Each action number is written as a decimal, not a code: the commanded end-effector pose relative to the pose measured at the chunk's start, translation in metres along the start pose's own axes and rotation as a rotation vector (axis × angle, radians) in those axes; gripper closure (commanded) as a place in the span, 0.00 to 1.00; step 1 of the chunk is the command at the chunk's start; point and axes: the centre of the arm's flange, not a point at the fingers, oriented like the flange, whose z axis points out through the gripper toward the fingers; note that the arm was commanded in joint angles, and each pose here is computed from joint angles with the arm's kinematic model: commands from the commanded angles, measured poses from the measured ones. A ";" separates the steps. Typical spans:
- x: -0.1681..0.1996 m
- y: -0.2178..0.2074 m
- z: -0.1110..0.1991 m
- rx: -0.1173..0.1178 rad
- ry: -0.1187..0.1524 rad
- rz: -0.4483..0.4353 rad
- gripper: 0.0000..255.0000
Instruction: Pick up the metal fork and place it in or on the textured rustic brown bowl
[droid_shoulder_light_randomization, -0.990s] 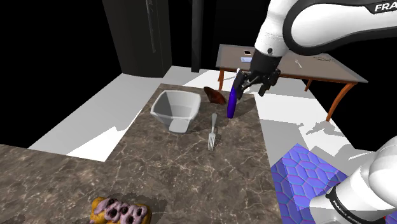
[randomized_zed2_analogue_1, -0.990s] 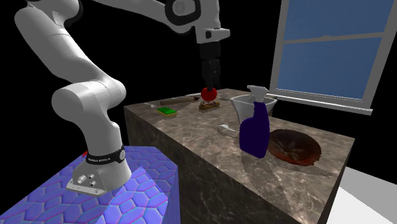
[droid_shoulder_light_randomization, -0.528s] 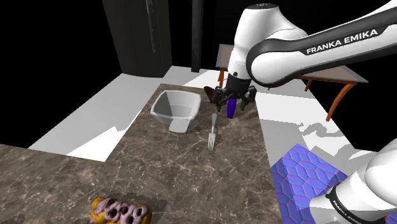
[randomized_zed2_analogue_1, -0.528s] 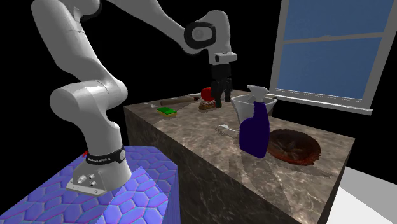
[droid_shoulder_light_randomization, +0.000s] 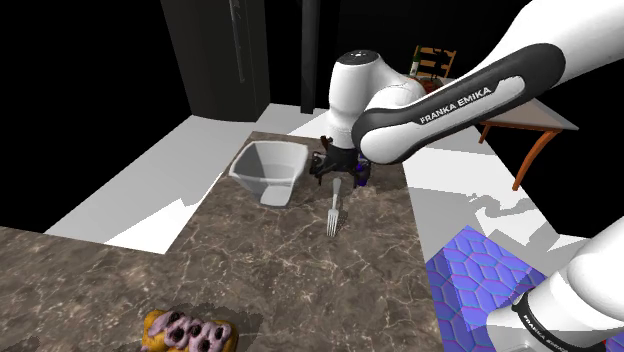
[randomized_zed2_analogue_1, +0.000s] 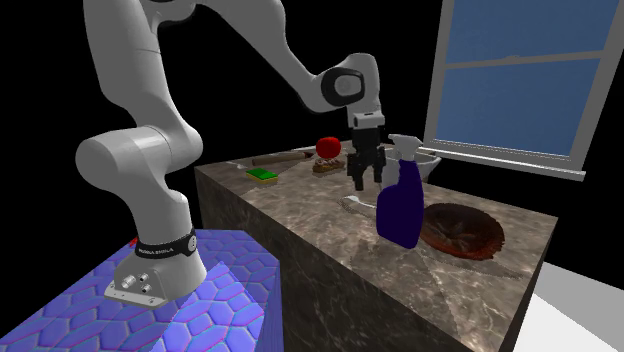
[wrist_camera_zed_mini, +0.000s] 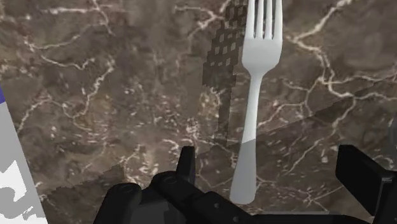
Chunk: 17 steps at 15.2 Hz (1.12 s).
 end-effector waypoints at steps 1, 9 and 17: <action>-0.002 -0.002 0.024 -0.013 -0.015 0.011 0.00; -0.003 -0.002 0.053 -0.013 -0.015 0.011 0.00; -0.003 -0.002 0.053 -0.013 -0.015 0.011 1.00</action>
